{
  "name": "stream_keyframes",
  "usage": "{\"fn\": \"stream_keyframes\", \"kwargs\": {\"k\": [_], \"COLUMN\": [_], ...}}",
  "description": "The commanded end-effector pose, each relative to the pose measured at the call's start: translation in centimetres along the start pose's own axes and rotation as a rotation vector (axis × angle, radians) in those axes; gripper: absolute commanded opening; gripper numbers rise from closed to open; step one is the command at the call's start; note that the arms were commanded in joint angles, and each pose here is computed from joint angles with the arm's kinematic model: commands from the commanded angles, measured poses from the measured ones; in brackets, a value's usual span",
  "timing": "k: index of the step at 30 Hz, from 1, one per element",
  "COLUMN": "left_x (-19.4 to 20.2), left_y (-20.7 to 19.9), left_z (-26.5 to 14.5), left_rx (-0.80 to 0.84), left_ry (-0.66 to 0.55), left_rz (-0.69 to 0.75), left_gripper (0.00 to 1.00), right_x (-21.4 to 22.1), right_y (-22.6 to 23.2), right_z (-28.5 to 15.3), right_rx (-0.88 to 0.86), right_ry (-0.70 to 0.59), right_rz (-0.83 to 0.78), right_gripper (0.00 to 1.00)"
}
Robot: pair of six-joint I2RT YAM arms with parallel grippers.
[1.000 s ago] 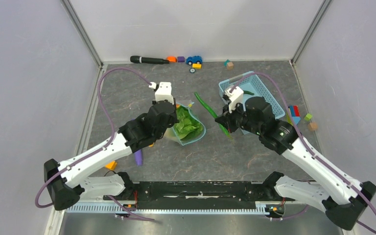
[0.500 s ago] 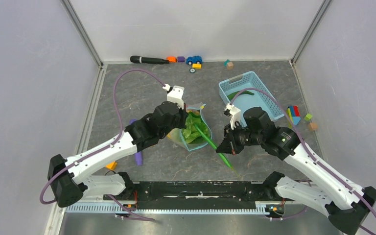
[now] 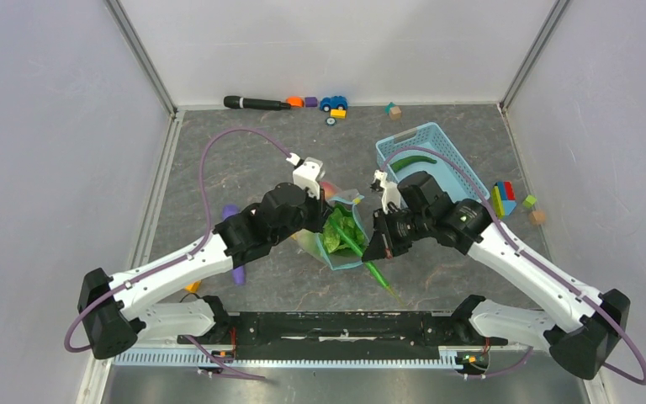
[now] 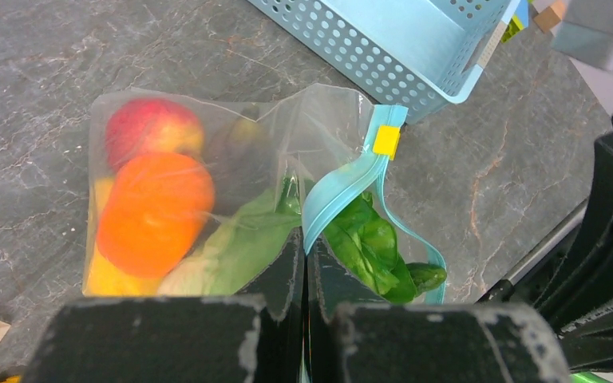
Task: Place the food in the zip-top bag and seal the zipper
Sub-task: Place the fake vegetable in the zipper food storage bag.
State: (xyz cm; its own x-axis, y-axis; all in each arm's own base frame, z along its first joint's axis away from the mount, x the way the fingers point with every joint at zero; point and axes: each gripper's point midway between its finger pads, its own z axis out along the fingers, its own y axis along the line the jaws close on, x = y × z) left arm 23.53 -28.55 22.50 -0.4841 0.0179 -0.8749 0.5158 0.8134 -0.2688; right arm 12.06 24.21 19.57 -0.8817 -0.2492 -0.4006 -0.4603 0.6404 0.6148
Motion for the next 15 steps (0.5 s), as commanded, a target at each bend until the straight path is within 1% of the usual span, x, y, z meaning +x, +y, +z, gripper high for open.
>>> {"fn": "stream_keyframes", "kwargs": {"k": [1,7,11,15], "left_x": [-1.3,-0.9,-0.8,-0.5], "left_y": [-2.3,-3.3,-3.9,-4.5], "left_z": [-0.6,-0.9,-1.4,-1.7], "left_rx": [0.099,0.134,0.167,0.19], "left_ry": [-0.056,-0.055,-0.062,-0.058], "left_rz": [-0.047,-0.057,-0.075,-0.09], "left_gripper": [0.02,0.02,0.02,0.02], "right_x": [-2.6,-5.7,-9.1,-11.5], "right_y": [2.0,2.1,2.9,2.2], "right_z": [0.1,1.0,1.6,2.3], "right_rx": [-0.045,0.008,-0.004,0.044], "right_ry": [-0.047,-0.064,-0.159,-0.232], "right_rz": [0.048,0.081,0.101,0.111], "right_gripper": [0.0,0.0,0.0,0.0]}}
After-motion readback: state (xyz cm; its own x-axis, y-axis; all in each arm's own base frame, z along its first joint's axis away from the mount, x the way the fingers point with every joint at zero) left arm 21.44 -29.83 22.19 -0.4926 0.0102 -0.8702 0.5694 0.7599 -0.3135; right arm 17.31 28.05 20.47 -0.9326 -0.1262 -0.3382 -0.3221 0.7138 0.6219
